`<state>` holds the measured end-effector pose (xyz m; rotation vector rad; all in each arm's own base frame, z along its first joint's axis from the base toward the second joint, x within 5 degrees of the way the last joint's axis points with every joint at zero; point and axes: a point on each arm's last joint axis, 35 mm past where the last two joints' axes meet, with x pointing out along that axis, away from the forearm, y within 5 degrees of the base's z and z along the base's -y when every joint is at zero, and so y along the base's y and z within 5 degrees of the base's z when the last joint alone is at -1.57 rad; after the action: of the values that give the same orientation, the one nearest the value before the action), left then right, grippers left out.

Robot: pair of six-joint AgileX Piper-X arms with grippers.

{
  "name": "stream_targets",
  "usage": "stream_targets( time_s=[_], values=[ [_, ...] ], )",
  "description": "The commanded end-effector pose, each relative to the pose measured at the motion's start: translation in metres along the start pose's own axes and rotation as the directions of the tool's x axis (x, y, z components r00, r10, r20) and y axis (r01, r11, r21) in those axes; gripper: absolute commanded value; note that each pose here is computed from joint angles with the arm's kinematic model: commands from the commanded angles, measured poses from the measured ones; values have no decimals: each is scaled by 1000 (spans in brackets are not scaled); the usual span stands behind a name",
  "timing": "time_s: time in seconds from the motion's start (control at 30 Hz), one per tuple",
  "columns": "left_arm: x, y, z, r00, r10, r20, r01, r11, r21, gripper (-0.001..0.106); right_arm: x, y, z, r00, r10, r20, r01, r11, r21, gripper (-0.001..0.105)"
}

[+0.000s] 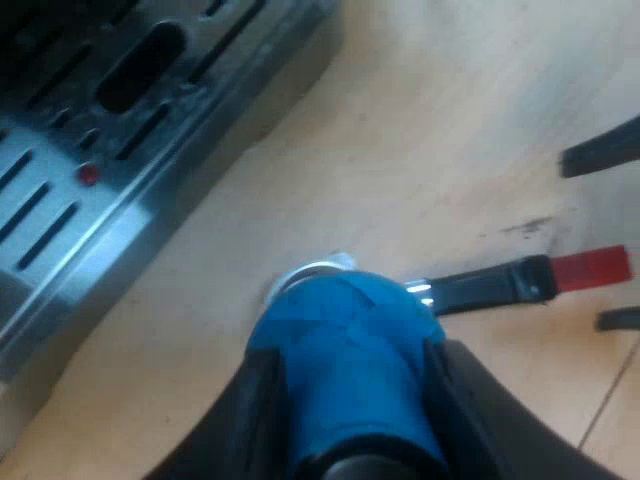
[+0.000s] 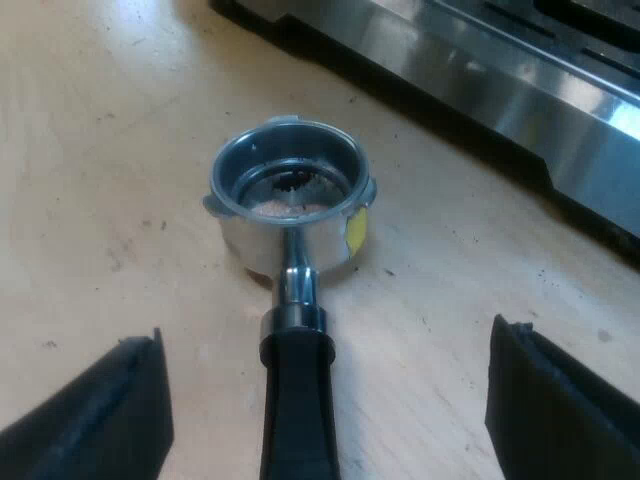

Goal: Grind coffee beans and then tamp

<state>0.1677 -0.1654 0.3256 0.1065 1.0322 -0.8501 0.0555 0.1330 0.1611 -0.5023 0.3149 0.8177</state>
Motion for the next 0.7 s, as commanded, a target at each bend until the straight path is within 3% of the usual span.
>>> stream_targets(
  time_s=[0.03, 0.13, 0.33, 0.7],
  values=[
    [9, -12, 5, 1000, 2, -20, -1, 999, 34, 0, 0, 0, 0, 1000, -2, 2, 2, 1000, 3, 67],
    [26, -19, 5, 997, 4, -72, 0, 998, 58, 0, 0, 0, 0, 1000, -2, 2, 2, 1000, 3, 67],
    [56, -15, 6, 988, 53, -145, -48, 998, 41, 0, 0, 0, 0, 1000, -2, 2, 2, 1000, 3, 67],
    [88, -7, 9, 978, 95, -184, -90, 995, 33, 0, 0, 0, 0, 1000, -2, 2, 2, 1000, 3, 67]
  ],
)
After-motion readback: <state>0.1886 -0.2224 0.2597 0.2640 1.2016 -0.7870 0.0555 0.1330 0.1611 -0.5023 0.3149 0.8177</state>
